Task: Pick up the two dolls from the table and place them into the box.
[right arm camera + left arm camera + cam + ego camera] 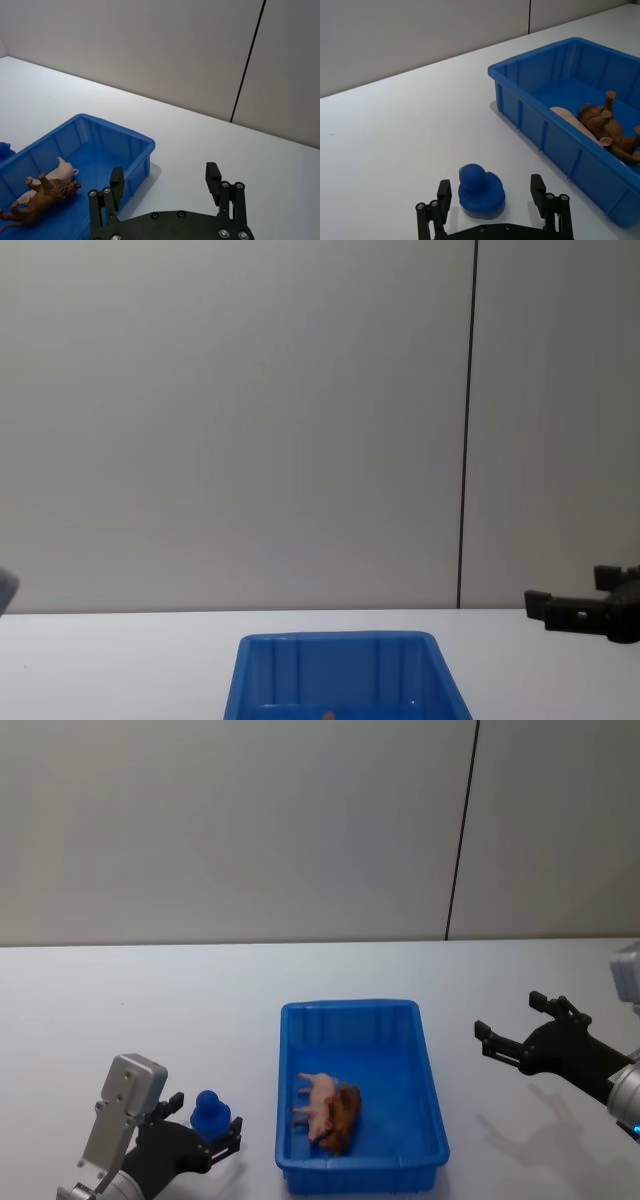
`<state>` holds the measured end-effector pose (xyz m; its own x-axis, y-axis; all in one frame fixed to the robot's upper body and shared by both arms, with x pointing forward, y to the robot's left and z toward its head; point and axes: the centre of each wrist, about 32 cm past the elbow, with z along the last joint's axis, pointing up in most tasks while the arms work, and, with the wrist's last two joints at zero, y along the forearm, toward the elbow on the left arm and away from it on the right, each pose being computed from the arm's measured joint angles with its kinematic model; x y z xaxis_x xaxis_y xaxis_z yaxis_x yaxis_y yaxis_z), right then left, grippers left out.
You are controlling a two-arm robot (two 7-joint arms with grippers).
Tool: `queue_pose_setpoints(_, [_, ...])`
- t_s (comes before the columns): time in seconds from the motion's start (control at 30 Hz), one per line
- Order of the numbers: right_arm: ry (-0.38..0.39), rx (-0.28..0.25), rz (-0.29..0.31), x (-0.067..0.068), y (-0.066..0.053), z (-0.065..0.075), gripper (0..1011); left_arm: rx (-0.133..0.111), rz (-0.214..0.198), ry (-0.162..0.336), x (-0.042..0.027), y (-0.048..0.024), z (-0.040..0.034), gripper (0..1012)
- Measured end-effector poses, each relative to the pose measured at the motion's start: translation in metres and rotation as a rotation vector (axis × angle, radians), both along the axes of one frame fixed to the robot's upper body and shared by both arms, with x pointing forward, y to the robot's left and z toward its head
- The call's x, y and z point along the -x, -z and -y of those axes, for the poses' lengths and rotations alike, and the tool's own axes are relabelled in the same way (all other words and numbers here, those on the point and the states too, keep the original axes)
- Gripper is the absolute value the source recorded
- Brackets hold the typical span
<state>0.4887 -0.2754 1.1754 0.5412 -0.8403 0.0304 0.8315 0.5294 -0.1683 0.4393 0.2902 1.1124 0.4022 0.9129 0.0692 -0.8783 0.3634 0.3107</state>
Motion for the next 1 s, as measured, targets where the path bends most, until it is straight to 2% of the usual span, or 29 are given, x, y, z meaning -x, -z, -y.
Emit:
queue_pose_setpoints(0.27, [0.0, 0.0, 0.0, 0.0, 0.0, 0.0, 1001, -0.003, -0.014, 0.02, -0.0099, 0.0094, -0.008, 1001])
queue_pose_setpoints(0.33, [0.0, 0.0, 0.0, 0.0, 0.0, 0.0, 1001, -0.008, -0.017, 0.029, -0.0142, 0.0123, -0.0111, 1001])
queue_pose_setpoints(0.6, [0.0, 0.0, 0.0, 0.0, 0.0, 0.0, 1001, -0.021, -0.025, 0.048, -0.0238, 0.0184, -0.0179, 1001])
queue_pose_setpoints(0.67, [0.0, 0.0, 0.0, 0.0, 0.0, 0.0, 1001, -0.022, -0.025, 0.051, -0.0244, 0.0187, -0.0183, 1001])
queue_pose_setpoints(0.7, [0.0, 0.0, 0.0, 0.0, 0.0, 0.0, 1001, -0.026, -0.028, 0.055, -0.0272, 0.0202, -0.02, 984])
queue_pose_setpoints(0.9, [0.0, 0.0, 0.0, 0.0, 0.0, 0.0, 1001, -0.035, -0.031, 0.069, -0.0328, 0.023, -0.0227, 882])
queue_pose_setpoints(0.93, [0.0, 0.0, 0.0, 0.0, 0.0, 0.0, 1001, -0.036, -0.031, 0.072, -0.034, 0.0236, -0.0232, 823])
queue_pose_setpoints(1.0, [0.0, 0.0, 0.0, 0.0, 0.0, 0.0, 1001, -0.038, -0.031, 0.079, -0.0355, 0.0243, -0.0239, 788])
